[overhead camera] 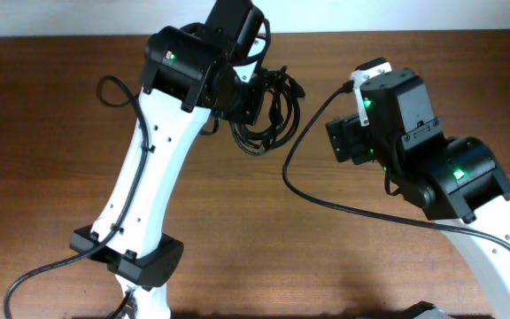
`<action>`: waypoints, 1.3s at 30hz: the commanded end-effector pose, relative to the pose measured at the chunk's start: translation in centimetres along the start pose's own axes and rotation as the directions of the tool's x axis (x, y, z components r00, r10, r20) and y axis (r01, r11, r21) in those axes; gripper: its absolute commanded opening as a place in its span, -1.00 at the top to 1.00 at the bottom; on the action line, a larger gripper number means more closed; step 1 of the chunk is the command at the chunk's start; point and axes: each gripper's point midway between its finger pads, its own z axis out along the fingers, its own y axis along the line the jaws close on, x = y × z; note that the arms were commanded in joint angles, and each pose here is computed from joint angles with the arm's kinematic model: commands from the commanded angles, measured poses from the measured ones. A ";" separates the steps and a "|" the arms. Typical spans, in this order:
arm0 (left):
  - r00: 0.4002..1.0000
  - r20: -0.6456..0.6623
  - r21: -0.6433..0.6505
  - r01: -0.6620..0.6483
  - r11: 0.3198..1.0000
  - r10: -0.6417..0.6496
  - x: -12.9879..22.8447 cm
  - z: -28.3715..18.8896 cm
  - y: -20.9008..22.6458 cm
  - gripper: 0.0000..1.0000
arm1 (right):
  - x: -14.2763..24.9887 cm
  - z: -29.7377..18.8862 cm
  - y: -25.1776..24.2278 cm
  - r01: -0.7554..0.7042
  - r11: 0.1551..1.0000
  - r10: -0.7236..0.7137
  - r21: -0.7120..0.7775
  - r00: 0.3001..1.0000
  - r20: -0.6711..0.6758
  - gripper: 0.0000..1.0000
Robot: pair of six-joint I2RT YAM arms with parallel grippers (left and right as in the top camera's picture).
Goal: Untangle cables
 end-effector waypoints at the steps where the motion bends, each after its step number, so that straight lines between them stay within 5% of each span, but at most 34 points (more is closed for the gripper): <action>1: 1.000 0.020 0.024 -0.001 1.000 0.000 -0.1 -0.6 -0.3 1.00 | -0.5 -1.3 2.2 -0.041 0.988 0.044 -0.152 0.999 0.018 -0.97; 7: 1.000 0.020 0.024 -0.008 1.000 0.007 -0.1 -0.6 -0.3 1.00 | 1.8 -2.8 7.0 -0.068 0.903 0.032 -0.424 0.995 -0.092 -0.97; 13: 1.000 0.019 0.025 -0.008 1.000 0.007 -0.1 -0.6 -0.3 1.00 | 0.1 -4.6 10.1 0.024 0.792 -0.018 -0.610 1.000 0.016 -0.97; 25: 1.000 0.012 0.031 -0.008 0.999 0.008 0.1 -0.7 -0.4 1.00 | -0.9 3.7 9.8 0.039 0.864 -0.065 -0.502 0.997 -0.034 -0.99; 39: 1.000 0.013 0.031 -0.015 0.999 0.015 0.1 -0.7 -0.4 1.00 | -1.9 5.1 6.3 -0.031 0.883 0.022 -0.469 0.999 -0.024 -0.99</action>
